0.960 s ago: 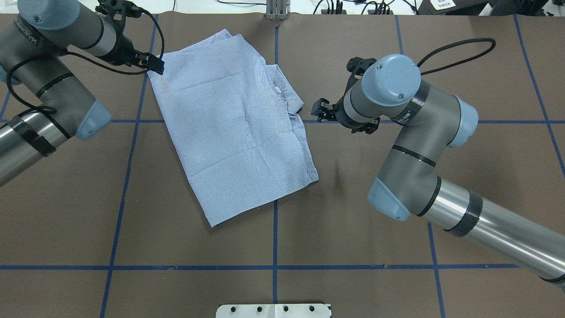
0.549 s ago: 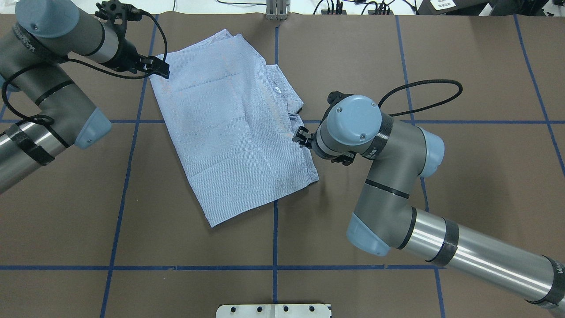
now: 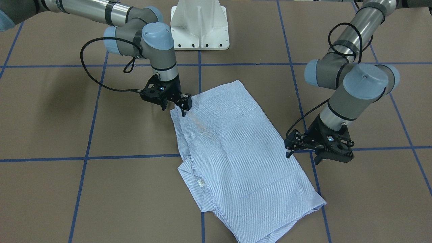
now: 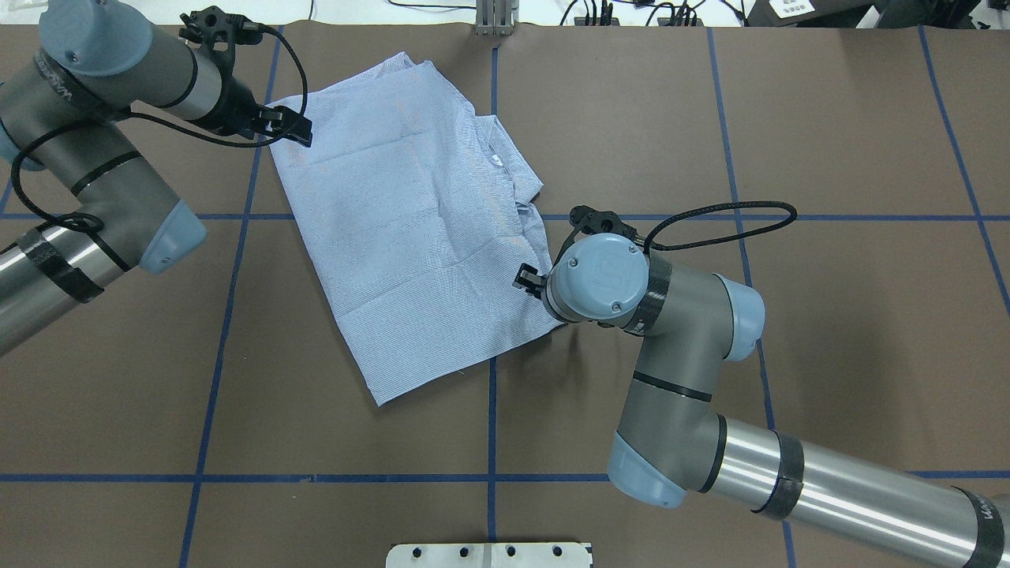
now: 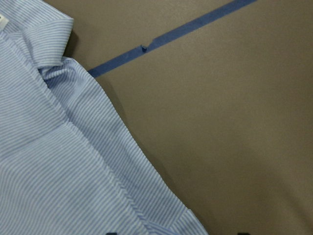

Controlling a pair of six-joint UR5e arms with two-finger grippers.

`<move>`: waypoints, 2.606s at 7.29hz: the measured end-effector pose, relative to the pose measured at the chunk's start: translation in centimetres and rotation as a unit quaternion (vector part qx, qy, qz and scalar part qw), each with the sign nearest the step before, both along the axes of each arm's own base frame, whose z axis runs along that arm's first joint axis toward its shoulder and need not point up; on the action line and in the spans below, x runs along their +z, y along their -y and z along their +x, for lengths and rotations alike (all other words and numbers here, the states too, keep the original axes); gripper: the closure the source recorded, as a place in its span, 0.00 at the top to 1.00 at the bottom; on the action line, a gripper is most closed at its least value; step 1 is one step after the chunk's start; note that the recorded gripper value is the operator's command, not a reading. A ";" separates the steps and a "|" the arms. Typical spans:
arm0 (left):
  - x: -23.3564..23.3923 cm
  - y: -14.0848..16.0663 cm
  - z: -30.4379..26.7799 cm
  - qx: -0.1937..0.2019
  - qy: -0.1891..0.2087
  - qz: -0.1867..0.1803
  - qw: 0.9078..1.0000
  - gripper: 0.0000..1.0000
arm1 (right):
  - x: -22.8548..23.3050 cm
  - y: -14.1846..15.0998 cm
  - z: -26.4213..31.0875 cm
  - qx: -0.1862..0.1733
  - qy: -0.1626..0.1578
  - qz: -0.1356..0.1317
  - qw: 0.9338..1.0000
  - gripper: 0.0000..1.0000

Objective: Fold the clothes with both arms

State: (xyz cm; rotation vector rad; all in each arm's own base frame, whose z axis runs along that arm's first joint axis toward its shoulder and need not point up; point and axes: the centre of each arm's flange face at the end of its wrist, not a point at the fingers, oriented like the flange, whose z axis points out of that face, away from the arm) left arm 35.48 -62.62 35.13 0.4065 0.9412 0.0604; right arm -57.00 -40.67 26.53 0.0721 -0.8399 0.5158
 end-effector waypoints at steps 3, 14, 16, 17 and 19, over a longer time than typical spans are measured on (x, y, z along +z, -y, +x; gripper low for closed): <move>0.0 -0.1 0.0 0.000 0.000 0.000 1.000 1.00 | 0.4 -0.7 -0.6 0.000 -0.004 0.000 1.000 0.63; 0.6 -1.5 -0.7 0.002 -0.002 0.002 1.000 1.00 | -0.9 -0.9 -0.3 -0.004 0.003 0.008 1.000 0.00; 0.6 -1.5 -0.7 0.002 -0.002 0.002 1.000 1.00 | -1.0 -1.2 0.5 -0.007 0.007 0.014 1.000 0.72; 0.6 -1.5 -0.7 0.002 -0.002 0.002 1.000 1.00 | -0.2 -1.3 0.7 -0.009 0.000 0.017 1.000 0.72; 0.6 -1.5 -0.8 0.002 -0.002 0.002 1.000 1.00 | 0.8 -1.2 0.7 -0.010 -0.008 0.021 1.000 0.71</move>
